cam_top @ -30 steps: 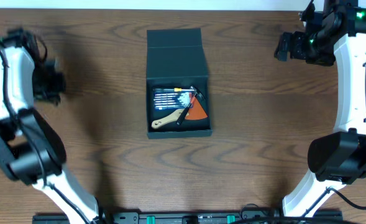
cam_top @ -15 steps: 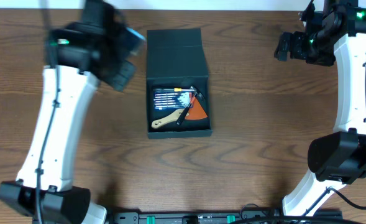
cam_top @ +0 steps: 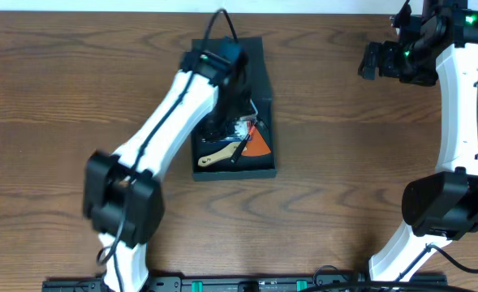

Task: Pack container
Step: 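Carry the pliers into the box and release them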

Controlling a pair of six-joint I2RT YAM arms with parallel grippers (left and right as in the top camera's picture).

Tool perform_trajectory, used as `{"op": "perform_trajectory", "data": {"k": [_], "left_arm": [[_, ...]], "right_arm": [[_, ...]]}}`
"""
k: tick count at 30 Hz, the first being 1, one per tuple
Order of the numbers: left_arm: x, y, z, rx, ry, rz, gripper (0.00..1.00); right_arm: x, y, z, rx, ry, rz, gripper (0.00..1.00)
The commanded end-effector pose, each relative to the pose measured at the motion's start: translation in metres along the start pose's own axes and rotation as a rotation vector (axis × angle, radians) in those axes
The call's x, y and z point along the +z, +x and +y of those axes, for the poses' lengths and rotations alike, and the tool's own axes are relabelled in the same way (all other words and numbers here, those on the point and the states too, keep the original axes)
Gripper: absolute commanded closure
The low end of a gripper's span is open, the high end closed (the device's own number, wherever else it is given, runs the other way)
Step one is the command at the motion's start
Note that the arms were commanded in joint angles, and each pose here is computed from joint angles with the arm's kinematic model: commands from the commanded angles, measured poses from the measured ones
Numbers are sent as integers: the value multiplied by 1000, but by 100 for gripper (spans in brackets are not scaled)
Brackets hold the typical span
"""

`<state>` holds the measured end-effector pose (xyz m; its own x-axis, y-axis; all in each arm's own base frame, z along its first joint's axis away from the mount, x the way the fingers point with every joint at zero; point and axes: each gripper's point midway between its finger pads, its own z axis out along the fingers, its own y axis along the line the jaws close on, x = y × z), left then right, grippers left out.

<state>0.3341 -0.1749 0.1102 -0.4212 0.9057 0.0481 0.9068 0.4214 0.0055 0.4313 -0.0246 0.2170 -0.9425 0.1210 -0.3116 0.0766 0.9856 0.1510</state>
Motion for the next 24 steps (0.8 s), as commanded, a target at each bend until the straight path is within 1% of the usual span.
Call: {"op": "perform_trajectory", "data": {"k": [1,4,8,10,11,12,13,14,15,16,17,21,24], "left_arm": [[26,4,0,27,43,68,94],[38,3,-1,27,64,88,94],[40,-4,-7,23,105,57,94],[40,-3,-8,14,105,62,83],[40,-2,-8,5,106,67,74],[40,-1,-8,-9,101,75,70],[39,1,-7,-31,93,82,59],[39,2,-7,-46,88,89,43],[37,3,-6,-55,83,93,34],[35,5,-7,-55,83,96,31],[33,6,-7,-61,82,96,29],[16,9,-6,-107,48,75,30],[-6,13,0,-154,-18,43,30]], "right_arm": [[5,2,-1,14,3,15,1],[5,2,-1,14,3,15,1],[5,1,-1,14,3,13,1],[5,1,-1,13,3,12,1],[5,1,-1,13,3,12,1],[5,1,-1,13,3,12,1],[5,1,-1,13,3,12,1],[5,1,-1,13,3,12,1],[5,1,-1,13,3,12,1],[5,1,-1,14,3,13,1],[5,1,-1,14,3,13,1],[5,2,-1,14,3,15,1],[5,2,-1,14,3,15,1]]}}
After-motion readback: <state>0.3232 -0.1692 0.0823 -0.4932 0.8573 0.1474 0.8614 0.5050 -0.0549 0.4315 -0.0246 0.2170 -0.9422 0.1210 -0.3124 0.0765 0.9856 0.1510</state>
